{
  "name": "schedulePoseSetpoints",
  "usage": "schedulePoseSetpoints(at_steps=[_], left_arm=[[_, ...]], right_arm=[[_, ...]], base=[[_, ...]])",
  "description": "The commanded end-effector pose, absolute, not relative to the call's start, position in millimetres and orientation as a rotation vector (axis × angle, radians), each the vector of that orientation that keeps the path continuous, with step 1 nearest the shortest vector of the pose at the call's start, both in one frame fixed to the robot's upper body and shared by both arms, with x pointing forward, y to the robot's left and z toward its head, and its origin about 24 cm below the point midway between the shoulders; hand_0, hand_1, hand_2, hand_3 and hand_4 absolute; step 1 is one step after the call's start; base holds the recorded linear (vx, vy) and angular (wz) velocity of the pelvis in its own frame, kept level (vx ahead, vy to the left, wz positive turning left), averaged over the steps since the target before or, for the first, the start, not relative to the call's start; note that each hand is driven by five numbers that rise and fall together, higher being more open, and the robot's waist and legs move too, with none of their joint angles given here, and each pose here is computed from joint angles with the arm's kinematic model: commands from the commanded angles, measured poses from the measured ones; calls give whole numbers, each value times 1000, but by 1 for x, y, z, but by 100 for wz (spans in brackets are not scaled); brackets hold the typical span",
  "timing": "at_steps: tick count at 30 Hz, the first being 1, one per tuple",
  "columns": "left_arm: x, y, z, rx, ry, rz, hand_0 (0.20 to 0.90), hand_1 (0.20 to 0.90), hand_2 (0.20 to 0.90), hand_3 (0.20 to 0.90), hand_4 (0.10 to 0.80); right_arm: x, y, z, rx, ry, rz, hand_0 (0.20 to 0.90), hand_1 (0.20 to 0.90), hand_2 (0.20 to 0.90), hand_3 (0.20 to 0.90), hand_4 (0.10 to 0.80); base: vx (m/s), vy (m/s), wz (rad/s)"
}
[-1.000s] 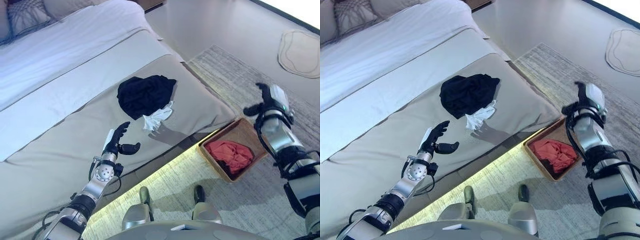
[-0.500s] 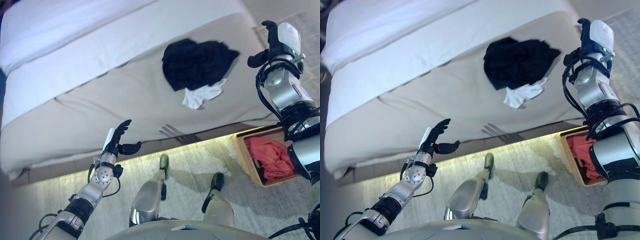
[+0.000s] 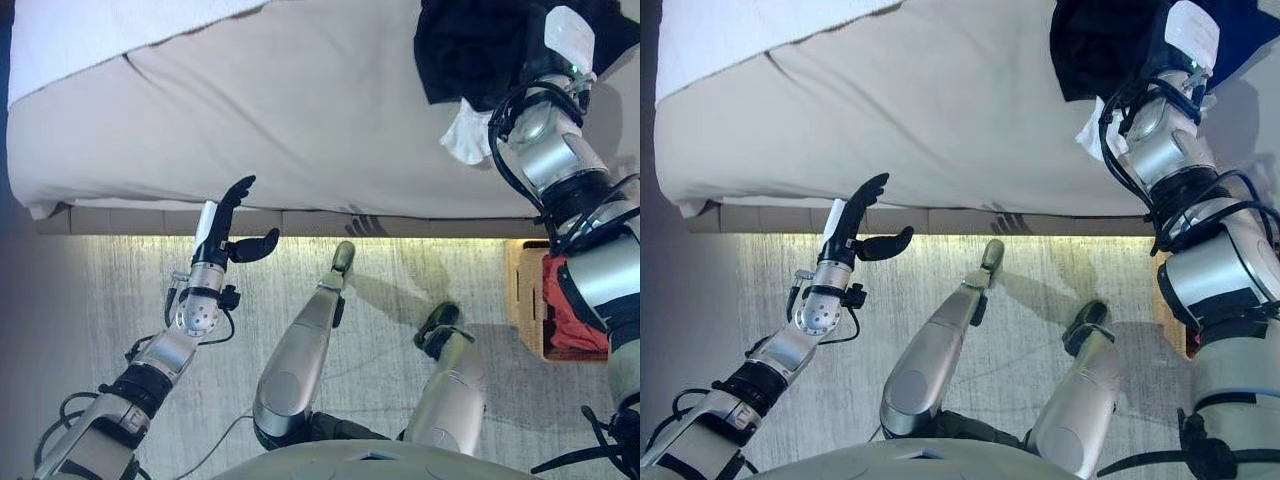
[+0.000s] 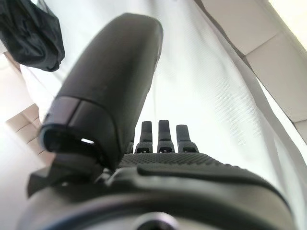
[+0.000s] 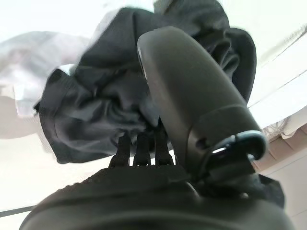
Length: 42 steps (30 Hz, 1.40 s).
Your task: Pick up the clothes from the bed and place them into the basket
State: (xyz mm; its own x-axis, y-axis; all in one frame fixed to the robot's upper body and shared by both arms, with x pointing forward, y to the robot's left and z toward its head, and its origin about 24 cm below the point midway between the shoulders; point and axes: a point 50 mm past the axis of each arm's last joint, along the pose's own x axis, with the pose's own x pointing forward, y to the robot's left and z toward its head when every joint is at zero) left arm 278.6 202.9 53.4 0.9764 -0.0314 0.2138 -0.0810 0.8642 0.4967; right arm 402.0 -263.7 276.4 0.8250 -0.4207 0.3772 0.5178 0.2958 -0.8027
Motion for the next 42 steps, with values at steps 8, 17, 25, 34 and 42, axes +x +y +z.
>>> schedulePoseSetpoints(at_steps=[8, 17, 25, 34, 42], left_arm=[[275, 217, 106, 447, -456, 103, 900, 900, 900, 900, 800], [264, 224, 104, 446, -462, 97, 900, 900, 900, 900, 800], [272, 216, 128, 441, -555, 73, 900, 900, 900, 900, 800], [275, 216, 128, 411, -537, 64, 900, 900, 900, 900, 800], [285, 220, 112, 438, -402, 114, 900, 900, 900, 900, 800]], right_arm=[[377, -298, 359, -1134, -230, -913, 300, 300, 300, 200, 100], [370, -308, 366, -1125, -219, -951, 300, 300, 300, 200, 100], [371, -314, 360, -1086, -210, -931, 300, 300, 300, 200, 100], [373, -316, 354, -1095, -208, -867, 300, 300, 300, 200, 100], [383, -313, 319, -1119, -144, -703, 300, 300, 300, 200, 100]], base=[[-31, 10, 0], [-15, -15, 3], [-4, -20, -3], [-7, -8, -3], [29, 2, -6]])
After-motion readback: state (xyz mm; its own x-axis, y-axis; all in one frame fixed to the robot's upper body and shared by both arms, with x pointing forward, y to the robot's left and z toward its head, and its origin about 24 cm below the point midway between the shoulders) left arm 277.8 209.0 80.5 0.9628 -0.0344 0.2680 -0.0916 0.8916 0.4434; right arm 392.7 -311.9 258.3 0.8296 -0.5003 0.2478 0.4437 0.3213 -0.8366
